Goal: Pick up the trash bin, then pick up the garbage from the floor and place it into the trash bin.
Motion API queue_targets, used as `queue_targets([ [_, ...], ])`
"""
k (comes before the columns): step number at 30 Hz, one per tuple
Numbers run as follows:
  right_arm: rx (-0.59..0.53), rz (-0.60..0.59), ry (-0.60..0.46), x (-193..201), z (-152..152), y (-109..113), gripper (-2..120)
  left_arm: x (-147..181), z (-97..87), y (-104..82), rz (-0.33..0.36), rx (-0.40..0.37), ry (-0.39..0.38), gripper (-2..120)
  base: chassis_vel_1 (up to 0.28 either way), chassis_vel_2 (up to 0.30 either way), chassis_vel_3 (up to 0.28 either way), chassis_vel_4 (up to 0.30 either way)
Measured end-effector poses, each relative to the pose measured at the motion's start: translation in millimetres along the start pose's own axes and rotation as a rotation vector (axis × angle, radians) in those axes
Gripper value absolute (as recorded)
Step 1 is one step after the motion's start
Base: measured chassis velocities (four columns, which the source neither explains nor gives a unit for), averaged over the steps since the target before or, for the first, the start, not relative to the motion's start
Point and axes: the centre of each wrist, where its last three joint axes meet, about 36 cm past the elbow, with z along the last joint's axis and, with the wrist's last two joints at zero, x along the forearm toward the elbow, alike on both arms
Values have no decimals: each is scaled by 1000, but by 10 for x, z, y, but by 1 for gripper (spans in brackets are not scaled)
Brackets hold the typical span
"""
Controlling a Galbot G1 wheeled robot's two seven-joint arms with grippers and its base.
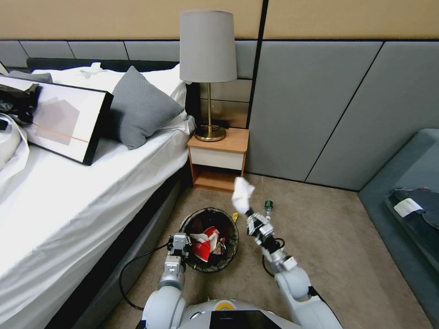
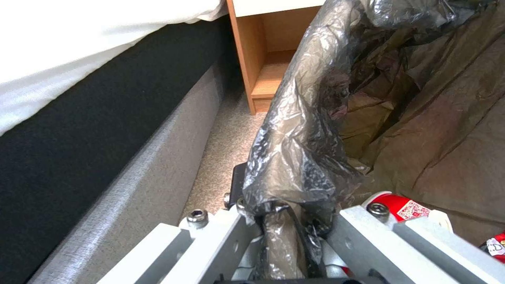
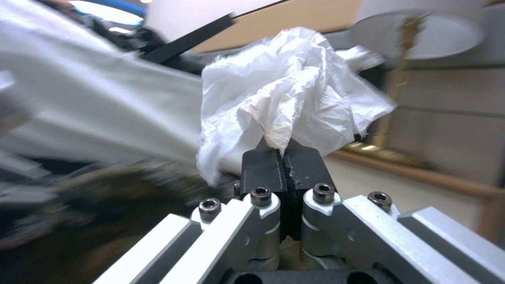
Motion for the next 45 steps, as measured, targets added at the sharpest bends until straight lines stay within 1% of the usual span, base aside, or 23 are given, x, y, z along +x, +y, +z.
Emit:
queue_targets([
  [1, 0, 0, 0, 0, 0, 0, 0, 0, 0, 0, 0, 0, 0, 2, 0, 0, 0, 0],
  [3, -15, -37, 20, 8, 94, 115, 0, 1, -1, -6, 1, -1, -1, 2, 0, 0, 0, 0],
  [5, -20, -45, 26, 6, 126, 152, 0, 1, -1, -6, 1, -1, -1, 2, 0, 0, 0, 0],
  [7, -37, -58, 34, -20, 195, 244, 0, 1, -1, -8, 0, -2, -1, 2, 0, 0, 0, 0],
  [11, -47, -60, 48, -27, 270, 298, 0, 2, -3, -12, -1, -1, -1, 2, 0, 0, 0, 0],
  [13, -62, -57, 67, 7, 359, 354, 0, 4, -7, -12, -1, -1, -2, 2, 0, 0, 0, 0],
  [18, -70, -45, 91, 66, 462, 366, 0, 7, -17, -9, -1, -1, -5, 2, 0, 0, 0, 0],
  [21, -74, -22, 112, 95, 561, 323, 0, 9, -21, -11, 1, -1, -7, 2, 0, 0, 0, 0],
  [28, -67, 23, 147, 102, 657, 243, 0, 18, -23, -6, 3, -4, -8, 2, 0, 0, 0, 0],
  [29, -65, 25, 151, 107, 667, 233, 6, 18, -25, -4, 2, -4, -8, 2, 0, 0, 0, 0],
  [30, -65, 25, 151, 107, 667, 233, 6, 18, -25, -4, 2, -4, -8, 2, 0, 0, 0, 0],
  [33, -67, 34, 163, 124, 674, 227, 21, 19, -32, 4, 0, -4, -11, 2, 0, 0, 0, 0],
  [34, -67, 34, 163, 124, 674, 227, 21, 19, -32, 4, 0, -4, -11, 2, 0, 0, 0, 0],
  [36, -67, 35, 164, 125, 674, 226, 28, 17, -34, 3, 1, -4, -12, 2, 0, 0, 0, 0],
  [38, -67, 36, 165, 125, 674, 225, 40, 14, -37, 3, 2, -5, -14, 2, 0, 0, 0, 0],
  [39, -67, 36, 165, 125, 674, 225, 40, 14, -37, 3, 2, -5, -14, 2, 0, 0, 0, 0],
  [40, -67, 36, 165, 125, 674, 225, 43, 13, -38, 4, 2, -5, -14, 2, 0, 0, 0, 0],
  [41, -67, 36, 165, 126, 674, 224, 50, 10, -40, 6, 2, -6, -15, 2, 0, 0, 0, 0],
  [42, -67, 36, 165, 126, 674, 224, 50, 10, -40, 6, 2, -6, -15, 2, 0, 0, 0, 0],
  [43, -66, 36, 165, 126, 674, 224, 53, 7, -41, 10, 1, -7, -16, 2, 0, 0, 0, 0],
  [45, -66, 39, 167, 137, 664, 224, 66, 7, -38, 22, 0, -9, -16, 2, 0, 0, 0, 0],
])
